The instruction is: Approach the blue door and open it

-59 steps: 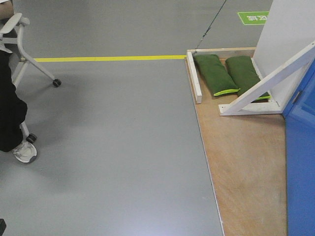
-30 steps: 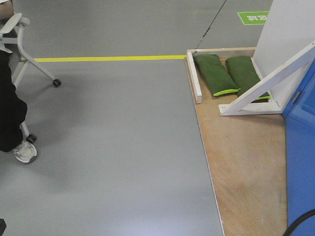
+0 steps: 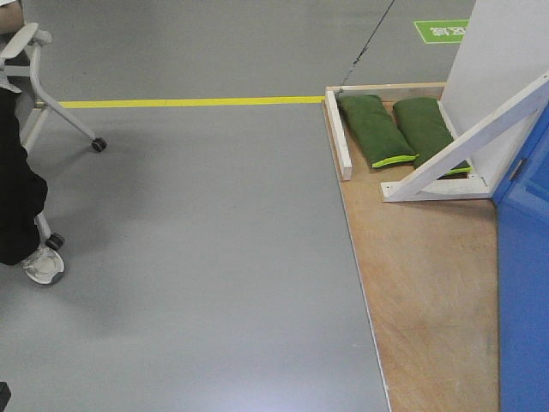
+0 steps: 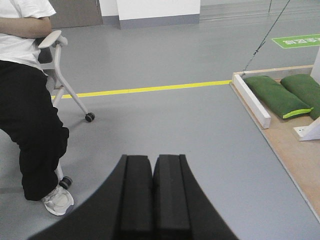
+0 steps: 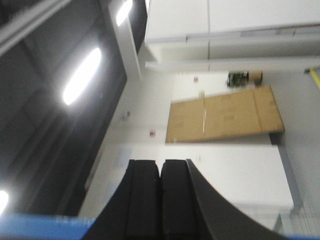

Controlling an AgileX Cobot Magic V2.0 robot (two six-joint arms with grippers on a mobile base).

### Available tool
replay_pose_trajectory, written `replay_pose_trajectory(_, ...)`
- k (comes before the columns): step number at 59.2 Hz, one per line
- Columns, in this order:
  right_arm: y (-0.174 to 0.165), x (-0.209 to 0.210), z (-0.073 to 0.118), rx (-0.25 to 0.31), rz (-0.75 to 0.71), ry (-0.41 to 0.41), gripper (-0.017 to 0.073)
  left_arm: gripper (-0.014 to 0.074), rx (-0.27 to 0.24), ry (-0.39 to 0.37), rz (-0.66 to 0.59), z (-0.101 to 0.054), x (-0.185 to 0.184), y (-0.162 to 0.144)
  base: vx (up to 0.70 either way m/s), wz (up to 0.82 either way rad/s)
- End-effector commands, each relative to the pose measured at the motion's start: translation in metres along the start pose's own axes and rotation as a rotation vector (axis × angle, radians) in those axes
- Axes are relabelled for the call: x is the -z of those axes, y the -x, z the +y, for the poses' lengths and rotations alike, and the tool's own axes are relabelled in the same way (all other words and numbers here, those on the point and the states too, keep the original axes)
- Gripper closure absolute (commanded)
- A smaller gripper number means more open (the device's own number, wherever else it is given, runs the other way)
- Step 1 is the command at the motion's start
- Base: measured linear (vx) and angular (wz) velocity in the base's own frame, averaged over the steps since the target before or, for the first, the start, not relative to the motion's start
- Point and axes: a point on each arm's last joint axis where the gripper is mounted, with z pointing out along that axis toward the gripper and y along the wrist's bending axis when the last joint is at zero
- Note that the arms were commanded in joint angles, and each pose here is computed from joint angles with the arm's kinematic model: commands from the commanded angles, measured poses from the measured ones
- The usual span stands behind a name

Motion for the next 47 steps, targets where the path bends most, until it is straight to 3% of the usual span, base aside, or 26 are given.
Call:
replay_pose_trajectory(1,-0.012,0.007,0.017,0.029,0.106,0.052,0.0564,0.0523,0.003,-0.005,-0.123,0.000,0.005,0.018,0.00,0.00)
replay_pose_trajectory(15,-0.025,0.011,0.018,0.046,0.243,0.052,0.0564,0.0523,0.003,-0.005,-0.123,0.000,0.005,0.018,0.00,0.00)
replay_pose_trajectory(30,-0.042,0.024,0.017,0.169,0.412,0.016,0.0564,0.0523,0.003,-0.005,-0.123,0.000,0.005,0.018,0.00,0.00)
replay_pose_trajectory(47,-0.057,0.037,0.020,0.178,0.564,0.027,0.0564,0.0523,0.003,-0.005,-0.123,0.000,0.005,0.018,0.00,0.00)
